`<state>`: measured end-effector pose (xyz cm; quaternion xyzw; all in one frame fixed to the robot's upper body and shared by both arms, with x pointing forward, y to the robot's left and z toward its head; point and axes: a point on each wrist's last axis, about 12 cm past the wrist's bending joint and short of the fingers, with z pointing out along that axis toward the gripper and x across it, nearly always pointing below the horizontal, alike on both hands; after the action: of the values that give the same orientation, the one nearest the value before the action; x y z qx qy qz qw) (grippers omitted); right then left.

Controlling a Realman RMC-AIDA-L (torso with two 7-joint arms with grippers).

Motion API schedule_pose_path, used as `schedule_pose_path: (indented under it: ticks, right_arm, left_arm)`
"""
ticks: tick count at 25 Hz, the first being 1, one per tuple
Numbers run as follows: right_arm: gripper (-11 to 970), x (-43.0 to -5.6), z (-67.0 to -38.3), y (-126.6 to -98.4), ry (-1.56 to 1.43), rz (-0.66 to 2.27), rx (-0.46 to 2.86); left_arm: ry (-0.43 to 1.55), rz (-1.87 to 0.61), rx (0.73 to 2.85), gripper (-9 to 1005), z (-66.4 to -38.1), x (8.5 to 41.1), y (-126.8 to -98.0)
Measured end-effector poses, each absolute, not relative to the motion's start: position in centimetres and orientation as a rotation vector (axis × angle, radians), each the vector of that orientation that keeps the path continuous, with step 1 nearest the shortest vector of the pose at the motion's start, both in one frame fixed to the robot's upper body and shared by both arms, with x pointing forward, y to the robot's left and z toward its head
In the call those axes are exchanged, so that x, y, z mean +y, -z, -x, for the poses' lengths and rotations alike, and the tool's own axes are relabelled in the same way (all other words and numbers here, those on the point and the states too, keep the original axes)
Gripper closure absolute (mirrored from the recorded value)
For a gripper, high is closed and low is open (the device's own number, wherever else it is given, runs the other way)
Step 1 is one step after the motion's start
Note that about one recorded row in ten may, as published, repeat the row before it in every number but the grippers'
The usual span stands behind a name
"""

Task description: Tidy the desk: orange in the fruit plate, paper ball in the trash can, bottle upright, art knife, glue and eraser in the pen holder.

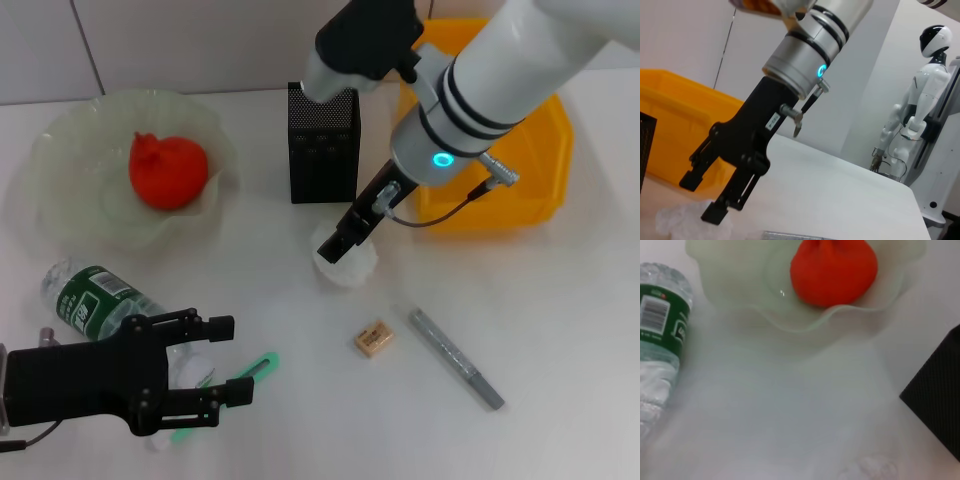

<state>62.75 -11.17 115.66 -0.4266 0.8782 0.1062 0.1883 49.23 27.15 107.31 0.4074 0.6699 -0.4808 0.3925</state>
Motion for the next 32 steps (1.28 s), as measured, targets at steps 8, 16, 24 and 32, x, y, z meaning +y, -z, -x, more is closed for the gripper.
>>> schedule_pose_path:
  ticks: [8,16,24,32]
  right_arm:
    - [275,-10.5,-63.1,-114.4,-0.282,1.207,2.495]
    - [297,-10.5,-63.1,-114.1,-0.286,1.203,2.515]
    - [535,-10.5,-63.2,-114.2,-0.289,1.202,2.518]
    - [591,-10.5,-63.2,-114.3,-0.292,1.199,2.516]
  left_arm:
    - [1.223,-1.035,1.699,214,-49.2,27.1,-107.3]
    - [1.216,-1.031,1.699,215,-49.2,27.3,-107.4]
    - [1.216,-1.032,1.698,216,-49.2,27.3,-107.4]
    - [1.219,-1.030,1.700,216,-49.2,27.2,-107.3]
